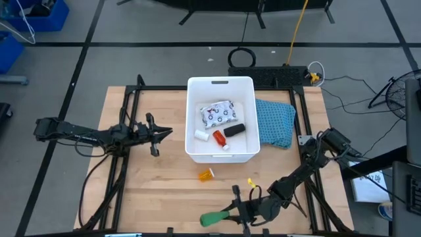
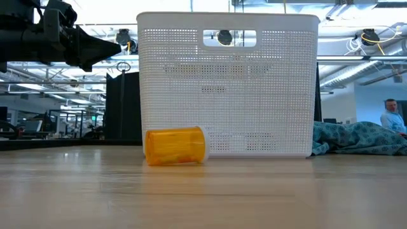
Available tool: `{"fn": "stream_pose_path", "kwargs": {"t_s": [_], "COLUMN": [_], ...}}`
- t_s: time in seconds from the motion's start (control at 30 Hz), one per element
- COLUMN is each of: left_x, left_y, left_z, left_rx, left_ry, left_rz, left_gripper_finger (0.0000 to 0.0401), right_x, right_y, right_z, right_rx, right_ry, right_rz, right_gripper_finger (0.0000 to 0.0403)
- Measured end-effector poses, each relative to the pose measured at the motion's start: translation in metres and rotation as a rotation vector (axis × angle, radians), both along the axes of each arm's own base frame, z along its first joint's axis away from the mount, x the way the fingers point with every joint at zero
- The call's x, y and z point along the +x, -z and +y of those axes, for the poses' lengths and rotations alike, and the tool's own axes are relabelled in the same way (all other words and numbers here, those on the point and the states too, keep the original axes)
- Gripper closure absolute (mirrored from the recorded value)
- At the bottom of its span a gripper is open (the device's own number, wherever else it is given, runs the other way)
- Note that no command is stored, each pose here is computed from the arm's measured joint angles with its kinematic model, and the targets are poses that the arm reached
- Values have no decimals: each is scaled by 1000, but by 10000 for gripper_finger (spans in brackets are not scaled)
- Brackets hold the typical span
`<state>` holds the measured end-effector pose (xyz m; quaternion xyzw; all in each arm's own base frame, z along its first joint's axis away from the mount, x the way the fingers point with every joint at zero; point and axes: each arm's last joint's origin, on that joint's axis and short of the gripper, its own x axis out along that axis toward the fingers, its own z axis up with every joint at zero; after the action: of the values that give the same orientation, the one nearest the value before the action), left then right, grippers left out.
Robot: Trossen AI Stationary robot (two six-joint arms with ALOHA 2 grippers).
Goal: Pick & place medical supplies in basket/bin
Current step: Put the green bandage into the white bin
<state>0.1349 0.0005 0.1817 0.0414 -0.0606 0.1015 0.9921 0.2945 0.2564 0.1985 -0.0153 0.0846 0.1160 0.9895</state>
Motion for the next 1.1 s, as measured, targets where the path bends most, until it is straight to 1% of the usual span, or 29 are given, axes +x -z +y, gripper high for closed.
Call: {"fn": "stream_pose_path", "kwargs": {"t_s": [0.13,0.23,0.33,0.4,0.47,0.53,0.6,0.7,0.8,0.87,0.93,1.0,1.07,1.1], "left_x": [0,0,0,0,0,-1,-1,-1,-1,-1,-1,-1,-1,-1], "left_y": [0,0,-1,-1,-3,-5,-6,-6,-6,-6,-6,-6,-6,-6], "left_z": [0,0,0,0,0,0,0,0,0,0,0,0,0,0], "left_rx": [-1,-1,-1,-1,-3,-4,-5,-5,2,36,67,89,101,100], "left_ry": [1,6,8,8,8,7,8,8,6,1,-5,-8,-10,-10], "left_rz": [-2,-5,-7,-11,-33,-57,-65,-68,-67,-60,-54,-50,-45,-43], "left_gripper_finger": [354,354,354,354,354,354,354,354,354,354,354,354,354,354], "right_x": [0,-2,-9,-16,-25,-35,-43,-43,-26,-10,8,22,32,36], "right_y": [-16,-46,-83,-112,-147,-180,-201,-217,-215,-202,-177,-142,-107,-94], "right_z": [-10,-32,-61,-86,-120,-158,-194,-240,-282,-309,-334,-353,-364,-367], "right_rx": [-60,-85,-162,-190,-164,-127,-123,-118,-102,-70,-36,-12,-16,-26], "right_ry": [-35,0,38,83,168,280,366,409,399,388,379,369,339,329], "right_rz": [-16,-30,-82,-150,-226,-282,-283,-242,-162,-67,77,257,424,482], "right_gripper_finger": [346,346,350,357,363,365,365,360,359,360,361,360,359,359]}}
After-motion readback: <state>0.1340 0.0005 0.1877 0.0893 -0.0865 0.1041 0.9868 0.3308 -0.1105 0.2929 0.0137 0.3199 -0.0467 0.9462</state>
